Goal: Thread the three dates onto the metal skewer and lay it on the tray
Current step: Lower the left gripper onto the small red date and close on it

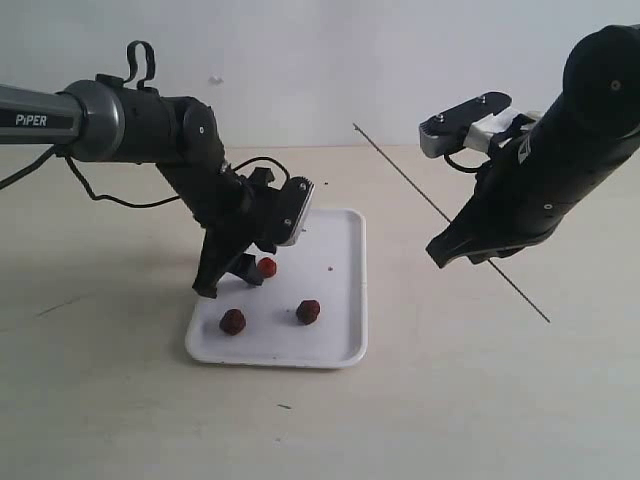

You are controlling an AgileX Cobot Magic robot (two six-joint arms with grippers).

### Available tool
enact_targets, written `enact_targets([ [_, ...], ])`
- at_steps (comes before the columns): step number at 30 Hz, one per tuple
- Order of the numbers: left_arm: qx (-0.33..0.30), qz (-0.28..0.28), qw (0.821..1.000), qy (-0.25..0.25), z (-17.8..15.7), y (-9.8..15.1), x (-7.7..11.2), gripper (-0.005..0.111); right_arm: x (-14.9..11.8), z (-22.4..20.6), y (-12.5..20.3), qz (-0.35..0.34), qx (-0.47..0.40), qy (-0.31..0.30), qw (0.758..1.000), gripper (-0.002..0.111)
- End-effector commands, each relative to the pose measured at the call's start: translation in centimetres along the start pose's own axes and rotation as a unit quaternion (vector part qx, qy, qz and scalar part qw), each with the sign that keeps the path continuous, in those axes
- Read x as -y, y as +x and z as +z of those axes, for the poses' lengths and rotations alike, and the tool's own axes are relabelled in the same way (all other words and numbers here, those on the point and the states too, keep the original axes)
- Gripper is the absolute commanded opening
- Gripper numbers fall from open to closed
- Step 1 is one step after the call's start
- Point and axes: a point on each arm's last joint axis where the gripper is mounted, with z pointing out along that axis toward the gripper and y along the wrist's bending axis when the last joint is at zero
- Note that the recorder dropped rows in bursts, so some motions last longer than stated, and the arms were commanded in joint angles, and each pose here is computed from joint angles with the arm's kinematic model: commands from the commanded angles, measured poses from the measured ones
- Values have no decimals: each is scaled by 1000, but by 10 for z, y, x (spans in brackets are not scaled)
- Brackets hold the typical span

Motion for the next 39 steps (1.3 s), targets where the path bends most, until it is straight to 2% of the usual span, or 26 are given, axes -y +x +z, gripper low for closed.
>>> enact_targets([
  [1,14,-3,1000,-10,-1,-6,-3,48,2,0,-1,-1,7,4,1000,0],
  [7,26,-4,1000,-14,-1,-8,-3,44,2,0,-1,-1,7,4,1000,0],
  [35,6,13,1000,3,17,-1,2,44,2,0,-2,-2,14,5,1000,0],
  [39,6,13,1000,3,17,-1,2,36,2,0,-2,-2,14,5,1000,0],
])
